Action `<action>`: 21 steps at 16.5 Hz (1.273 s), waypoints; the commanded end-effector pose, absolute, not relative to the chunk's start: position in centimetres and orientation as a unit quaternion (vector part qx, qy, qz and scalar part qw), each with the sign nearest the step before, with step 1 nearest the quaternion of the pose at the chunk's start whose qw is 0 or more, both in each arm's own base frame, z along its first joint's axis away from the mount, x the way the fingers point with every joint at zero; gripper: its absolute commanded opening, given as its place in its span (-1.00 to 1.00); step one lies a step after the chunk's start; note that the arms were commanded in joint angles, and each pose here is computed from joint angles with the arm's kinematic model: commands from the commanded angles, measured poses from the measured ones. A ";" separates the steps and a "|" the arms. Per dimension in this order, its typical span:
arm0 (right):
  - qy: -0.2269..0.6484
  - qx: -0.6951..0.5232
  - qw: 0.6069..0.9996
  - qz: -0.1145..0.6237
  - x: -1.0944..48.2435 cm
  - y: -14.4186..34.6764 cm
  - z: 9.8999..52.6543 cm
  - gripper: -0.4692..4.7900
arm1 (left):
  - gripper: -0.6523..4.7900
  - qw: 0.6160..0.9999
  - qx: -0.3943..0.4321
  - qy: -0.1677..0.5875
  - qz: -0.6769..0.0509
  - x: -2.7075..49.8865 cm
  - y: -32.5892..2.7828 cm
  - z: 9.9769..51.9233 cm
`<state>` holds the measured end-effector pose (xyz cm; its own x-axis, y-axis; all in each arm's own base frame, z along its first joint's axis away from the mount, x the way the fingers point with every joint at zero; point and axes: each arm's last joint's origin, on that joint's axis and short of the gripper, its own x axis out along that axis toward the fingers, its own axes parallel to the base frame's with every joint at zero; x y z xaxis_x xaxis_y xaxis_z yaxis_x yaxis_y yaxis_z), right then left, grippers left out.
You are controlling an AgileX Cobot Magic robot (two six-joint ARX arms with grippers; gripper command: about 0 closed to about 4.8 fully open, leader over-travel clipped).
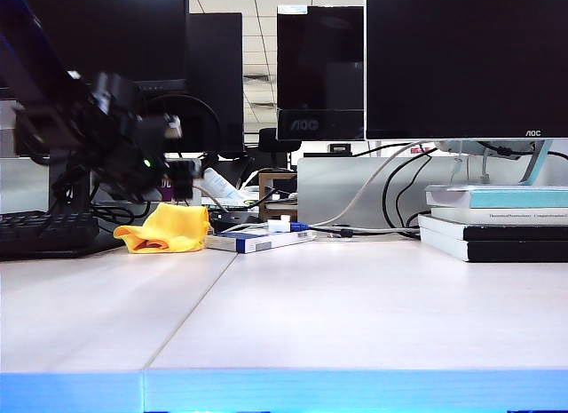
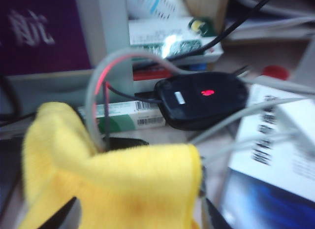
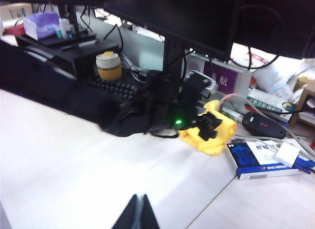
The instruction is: Wipe the table from front to back using the rag.
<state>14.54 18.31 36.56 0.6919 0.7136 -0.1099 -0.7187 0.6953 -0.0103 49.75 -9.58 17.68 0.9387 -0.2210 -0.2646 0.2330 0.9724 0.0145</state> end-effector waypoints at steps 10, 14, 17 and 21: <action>0.041 -0.021 0.920 0.390 14.6 18.4 36.8 -0.83 | -0.62 0.984 0.040 0.169 -0.035 53.5 -9.8 12.8; 0.041 -0.021 0.919 0.391 14.6 18.4 36.8 -0.83 | -0.78 0.980 0.049 0.190 -0.018 53.5 -10.3 12.9; 0.041 -0.021 0.919 0.391 14.6 18.4 36.8 -0.83 | -0.78 0.976 0.054 0.209 -0.016 54.8 -11.0 14.1; 0.040 -0.021 0.919 0.391 14.6 18.4 36.8 -0.83 | -0.78 0.980 0.054 0.194 -0.001 55.3 -10.9 15.2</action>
<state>14.61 18.42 36.46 0.6905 0.7142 -0.1141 -0.7197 0.6942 -0.0102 55.18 -10.98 14.76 0.9176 0.0100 -0.3975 0.0347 0.9938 0.1052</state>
